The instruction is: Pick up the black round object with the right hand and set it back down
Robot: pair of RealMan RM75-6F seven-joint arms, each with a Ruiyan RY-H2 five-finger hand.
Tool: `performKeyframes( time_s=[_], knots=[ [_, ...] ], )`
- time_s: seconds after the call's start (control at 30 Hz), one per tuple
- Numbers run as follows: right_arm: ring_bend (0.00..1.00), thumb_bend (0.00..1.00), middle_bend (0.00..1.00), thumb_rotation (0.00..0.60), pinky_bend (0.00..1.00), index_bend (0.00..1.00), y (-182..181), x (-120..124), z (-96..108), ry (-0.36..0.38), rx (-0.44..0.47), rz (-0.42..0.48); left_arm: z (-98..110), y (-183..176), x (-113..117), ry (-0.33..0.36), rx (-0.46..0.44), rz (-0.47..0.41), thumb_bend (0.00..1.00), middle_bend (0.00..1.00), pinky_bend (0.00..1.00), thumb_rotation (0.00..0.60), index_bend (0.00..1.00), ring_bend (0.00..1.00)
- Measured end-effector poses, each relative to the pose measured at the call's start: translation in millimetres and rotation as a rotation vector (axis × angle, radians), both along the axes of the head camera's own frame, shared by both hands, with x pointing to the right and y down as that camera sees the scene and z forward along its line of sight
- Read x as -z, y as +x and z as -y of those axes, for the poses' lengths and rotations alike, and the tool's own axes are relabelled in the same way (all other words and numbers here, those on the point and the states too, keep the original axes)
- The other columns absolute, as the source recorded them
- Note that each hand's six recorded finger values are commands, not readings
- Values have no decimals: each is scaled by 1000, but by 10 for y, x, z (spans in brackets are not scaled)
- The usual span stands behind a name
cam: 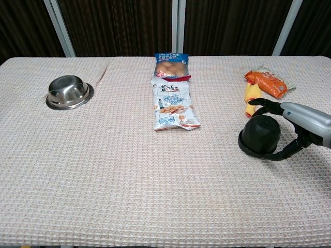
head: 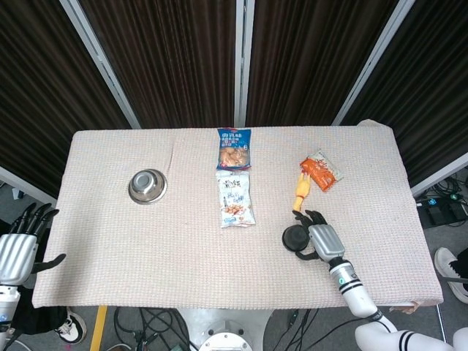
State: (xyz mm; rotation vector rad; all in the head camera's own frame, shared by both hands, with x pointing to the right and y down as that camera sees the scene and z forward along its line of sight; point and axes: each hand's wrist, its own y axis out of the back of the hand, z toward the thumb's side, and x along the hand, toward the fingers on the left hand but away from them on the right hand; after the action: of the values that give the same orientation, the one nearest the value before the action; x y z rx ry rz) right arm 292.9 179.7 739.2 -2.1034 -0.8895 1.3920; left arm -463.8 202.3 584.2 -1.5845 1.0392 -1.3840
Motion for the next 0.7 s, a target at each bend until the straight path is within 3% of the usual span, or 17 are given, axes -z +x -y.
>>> performKeyframes(
  time_s=[0.7],
  knots=[
    [0, 81, 250, 600, 0, 0, -11, -64, -20, -20, -7, -2, -9, -16, -12, -5, 4, -1, 59, 77, 180, 600, 138, 0]
  ],
)
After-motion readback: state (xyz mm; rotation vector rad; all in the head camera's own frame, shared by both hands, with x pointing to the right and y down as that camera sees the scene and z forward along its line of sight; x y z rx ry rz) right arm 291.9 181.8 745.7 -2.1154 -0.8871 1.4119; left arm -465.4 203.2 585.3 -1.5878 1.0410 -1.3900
